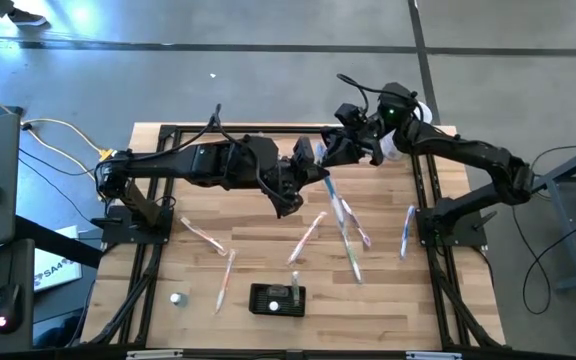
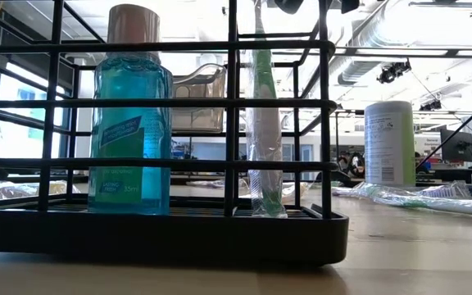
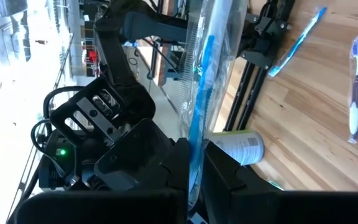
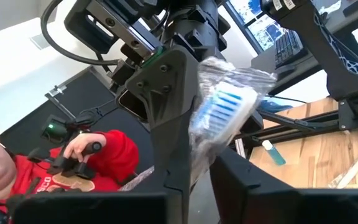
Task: Pick & Place toothbrushing station
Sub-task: Put the left blue toothbrush into the black wire organizer
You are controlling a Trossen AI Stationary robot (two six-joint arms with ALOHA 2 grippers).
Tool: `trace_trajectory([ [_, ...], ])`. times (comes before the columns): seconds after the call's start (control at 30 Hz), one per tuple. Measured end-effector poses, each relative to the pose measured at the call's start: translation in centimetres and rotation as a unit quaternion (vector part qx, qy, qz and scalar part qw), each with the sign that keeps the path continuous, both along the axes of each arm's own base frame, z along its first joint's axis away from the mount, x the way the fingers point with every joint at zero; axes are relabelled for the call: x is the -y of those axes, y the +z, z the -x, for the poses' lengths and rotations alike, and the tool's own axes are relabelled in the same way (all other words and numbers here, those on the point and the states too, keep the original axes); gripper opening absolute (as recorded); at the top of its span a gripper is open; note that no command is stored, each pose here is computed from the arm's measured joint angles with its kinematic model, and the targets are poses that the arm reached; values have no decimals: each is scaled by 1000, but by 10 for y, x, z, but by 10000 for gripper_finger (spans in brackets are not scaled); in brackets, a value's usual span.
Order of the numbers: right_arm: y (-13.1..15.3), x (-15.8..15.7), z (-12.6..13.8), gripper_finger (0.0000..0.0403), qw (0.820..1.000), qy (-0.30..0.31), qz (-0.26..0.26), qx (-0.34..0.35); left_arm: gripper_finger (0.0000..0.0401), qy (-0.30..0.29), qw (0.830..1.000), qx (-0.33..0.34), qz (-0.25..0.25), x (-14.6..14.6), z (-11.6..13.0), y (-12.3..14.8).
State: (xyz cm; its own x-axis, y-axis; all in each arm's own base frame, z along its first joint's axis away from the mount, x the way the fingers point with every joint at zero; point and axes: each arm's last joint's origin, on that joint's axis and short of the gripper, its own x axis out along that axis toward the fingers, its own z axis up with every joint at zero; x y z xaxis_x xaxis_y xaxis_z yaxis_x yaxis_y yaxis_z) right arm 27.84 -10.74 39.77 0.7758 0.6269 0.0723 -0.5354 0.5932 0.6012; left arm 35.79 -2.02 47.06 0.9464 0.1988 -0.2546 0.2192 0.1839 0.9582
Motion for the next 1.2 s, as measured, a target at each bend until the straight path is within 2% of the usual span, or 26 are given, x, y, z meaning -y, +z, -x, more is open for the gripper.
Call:
trace_trajectory([
  [0.13, 0, 0, 0, 13, 1000, 1, 5, 3, 15, 0, 1000, -4, -1, 0, 0, -1],
  [0.33, 0, 0, 0, 6, 1000, -1, 20, 17, 19, 3, 1000, 1, 7, 0, 0, 0],
  [0.63, 2, 0, 0, 1, 999, -2, 24, 25, 71, 8, 1000, 0, 26, 0, -1, -2],
  [1.0, 2, -1, 0, 1, 999, 0, 23, 25, 32, 8, 1000, 1, 27, 0, -1, -2],
  [1.1, 2, -1, 0, 1, 999, 0, 23, 26, 40, 8, 1000, 0, 27, 0, -1, -2],
  [1.2, 2, -2, 0, 1, 999, 1, 24, 27, 68, 12, 999, -1, 36, 0, 0, -3],
])
